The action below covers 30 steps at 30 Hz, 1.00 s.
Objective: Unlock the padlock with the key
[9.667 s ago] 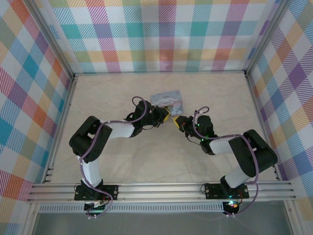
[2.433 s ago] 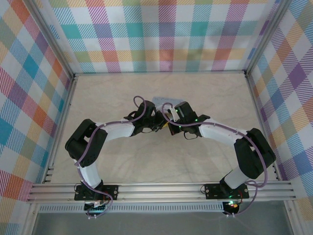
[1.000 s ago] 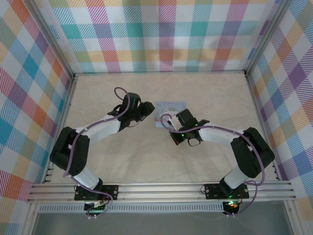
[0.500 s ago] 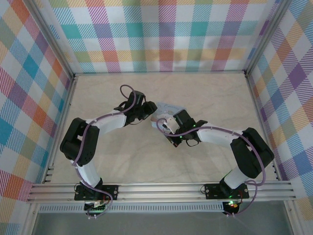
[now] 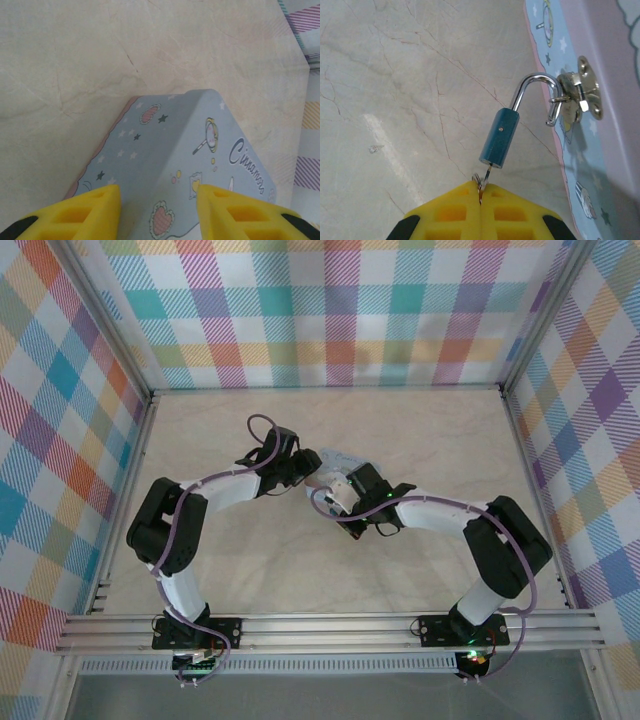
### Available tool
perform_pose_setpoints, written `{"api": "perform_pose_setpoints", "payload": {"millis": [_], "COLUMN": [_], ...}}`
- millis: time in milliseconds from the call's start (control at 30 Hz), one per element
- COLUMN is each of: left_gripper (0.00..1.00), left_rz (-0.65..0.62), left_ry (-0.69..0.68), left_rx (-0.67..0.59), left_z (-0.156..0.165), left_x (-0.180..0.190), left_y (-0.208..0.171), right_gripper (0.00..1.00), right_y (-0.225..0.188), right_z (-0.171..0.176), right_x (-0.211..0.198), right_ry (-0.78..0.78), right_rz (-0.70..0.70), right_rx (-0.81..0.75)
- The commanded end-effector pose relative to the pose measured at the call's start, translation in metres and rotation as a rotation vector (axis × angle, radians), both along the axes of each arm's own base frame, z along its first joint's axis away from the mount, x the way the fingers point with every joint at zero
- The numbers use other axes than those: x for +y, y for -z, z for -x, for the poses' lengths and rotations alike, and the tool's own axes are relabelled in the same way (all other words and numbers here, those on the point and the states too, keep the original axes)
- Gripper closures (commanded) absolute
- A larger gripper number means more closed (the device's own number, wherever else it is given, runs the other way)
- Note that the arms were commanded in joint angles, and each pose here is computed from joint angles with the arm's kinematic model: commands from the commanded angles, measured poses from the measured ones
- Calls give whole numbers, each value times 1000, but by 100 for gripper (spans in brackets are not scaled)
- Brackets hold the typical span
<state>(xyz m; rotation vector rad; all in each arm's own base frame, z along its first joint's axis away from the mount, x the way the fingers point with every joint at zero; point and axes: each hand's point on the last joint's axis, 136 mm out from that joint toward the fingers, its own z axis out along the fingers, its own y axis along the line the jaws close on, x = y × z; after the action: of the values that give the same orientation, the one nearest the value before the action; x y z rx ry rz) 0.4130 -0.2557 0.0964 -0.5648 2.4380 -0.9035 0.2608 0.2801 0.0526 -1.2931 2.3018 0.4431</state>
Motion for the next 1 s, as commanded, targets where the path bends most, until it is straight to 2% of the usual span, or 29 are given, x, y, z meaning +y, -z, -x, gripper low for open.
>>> {"api": "perform_pose_setpoints", "payload": {"millis": [0, 500, 967], "left_gripper": [56, 56, 56], "left_rz": [10, 12, -7], "left_ry": [18, 41, 53], "left_rx": [1, 15, 7], "left_z": [-3, 5, 2], "left_x": [-2, -10, -9], "left_y": [0, 5, 4], "right_gripper": [100, 100, 100], "right_y": [-10, -20, -24], "right_z": [-10, -38, -46], "right_x": [13, 23, 11], "right_ry": [-46, -116, -119], "right_rz": [-16, -8, 64], "right_rx": [-63, -277, -341]}}
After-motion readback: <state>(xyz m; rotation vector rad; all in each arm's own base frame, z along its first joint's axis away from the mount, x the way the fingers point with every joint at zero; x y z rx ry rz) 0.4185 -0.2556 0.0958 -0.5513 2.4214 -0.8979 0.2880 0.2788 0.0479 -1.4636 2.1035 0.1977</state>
